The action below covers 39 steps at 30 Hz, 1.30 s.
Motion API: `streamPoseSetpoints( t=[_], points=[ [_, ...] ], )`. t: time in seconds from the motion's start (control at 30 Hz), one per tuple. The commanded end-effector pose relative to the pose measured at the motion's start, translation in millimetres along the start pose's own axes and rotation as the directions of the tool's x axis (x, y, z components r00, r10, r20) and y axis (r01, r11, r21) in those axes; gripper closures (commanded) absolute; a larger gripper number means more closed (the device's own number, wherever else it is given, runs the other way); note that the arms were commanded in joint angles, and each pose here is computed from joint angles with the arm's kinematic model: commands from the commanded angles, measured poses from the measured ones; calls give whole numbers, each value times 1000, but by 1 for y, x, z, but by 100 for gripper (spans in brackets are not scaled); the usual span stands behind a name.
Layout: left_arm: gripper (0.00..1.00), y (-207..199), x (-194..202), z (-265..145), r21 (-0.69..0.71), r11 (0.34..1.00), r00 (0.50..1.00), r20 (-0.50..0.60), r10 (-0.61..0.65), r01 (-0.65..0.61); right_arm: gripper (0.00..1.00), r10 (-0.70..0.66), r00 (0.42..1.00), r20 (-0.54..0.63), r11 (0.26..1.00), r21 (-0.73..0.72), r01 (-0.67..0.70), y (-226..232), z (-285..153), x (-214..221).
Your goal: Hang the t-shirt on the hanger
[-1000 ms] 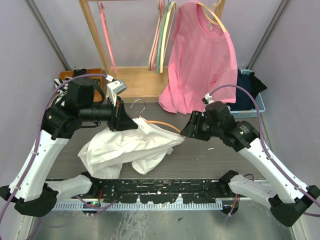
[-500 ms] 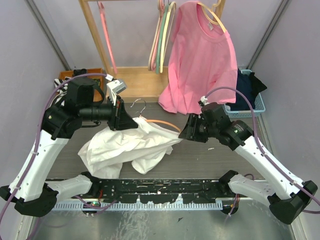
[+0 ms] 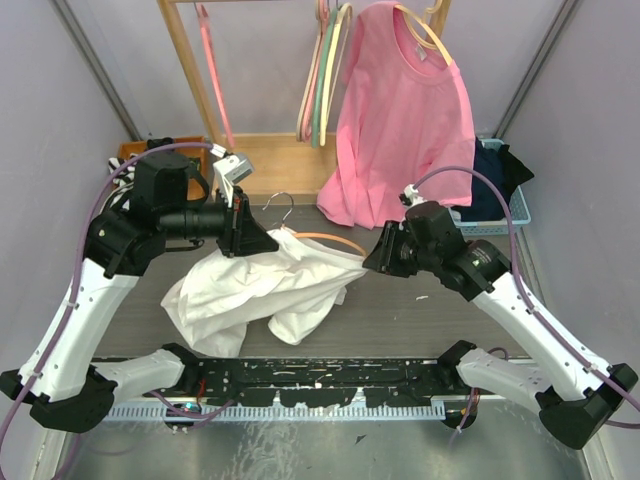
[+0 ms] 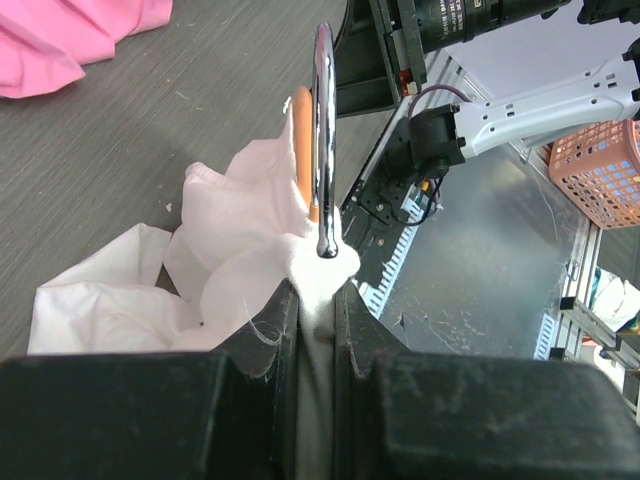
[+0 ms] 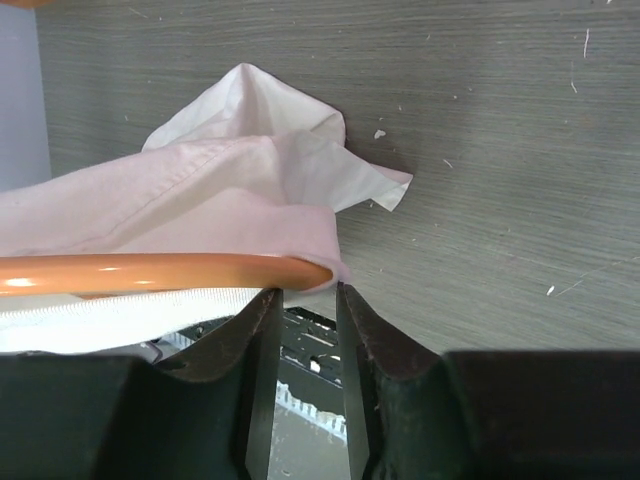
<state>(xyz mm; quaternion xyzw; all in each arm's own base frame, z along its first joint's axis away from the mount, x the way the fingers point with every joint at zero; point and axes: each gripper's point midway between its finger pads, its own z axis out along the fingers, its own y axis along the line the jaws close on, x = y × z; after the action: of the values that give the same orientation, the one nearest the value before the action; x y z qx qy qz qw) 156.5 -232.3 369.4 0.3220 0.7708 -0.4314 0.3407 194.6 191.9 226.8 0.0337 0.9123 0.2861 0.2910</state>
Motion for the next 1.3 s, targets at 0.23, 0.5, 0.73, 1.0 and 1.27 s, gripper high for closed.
streamPoseSetpoints(
  t=[0.23,0.5,0.73,1.0,1.27],
  points=[
    [100,-22,-19,-9,73,996,997,67,42,-47,78,-87,992,95,996,-8,88,8,3,-28],
    [100,-23,-18,-9,77,996,997,62,38,-43,99,-143,983,119,989,-19,146,12,1,-35],
    [100,-17,-11,-4,73,997,999,40,23,-26,99,-156,966,208,983,-63,172,31,-24,-55],
    [100,-15,-6,-1,76,997,999,33,9,-11,99,-147,955,257,975,-123,183,53,-45,-70],
    [100,-13,-4,7,98,995,1000,26,-12,9,99,-154,945,288,958,-191,215,83,-53,-91]
  ],
)
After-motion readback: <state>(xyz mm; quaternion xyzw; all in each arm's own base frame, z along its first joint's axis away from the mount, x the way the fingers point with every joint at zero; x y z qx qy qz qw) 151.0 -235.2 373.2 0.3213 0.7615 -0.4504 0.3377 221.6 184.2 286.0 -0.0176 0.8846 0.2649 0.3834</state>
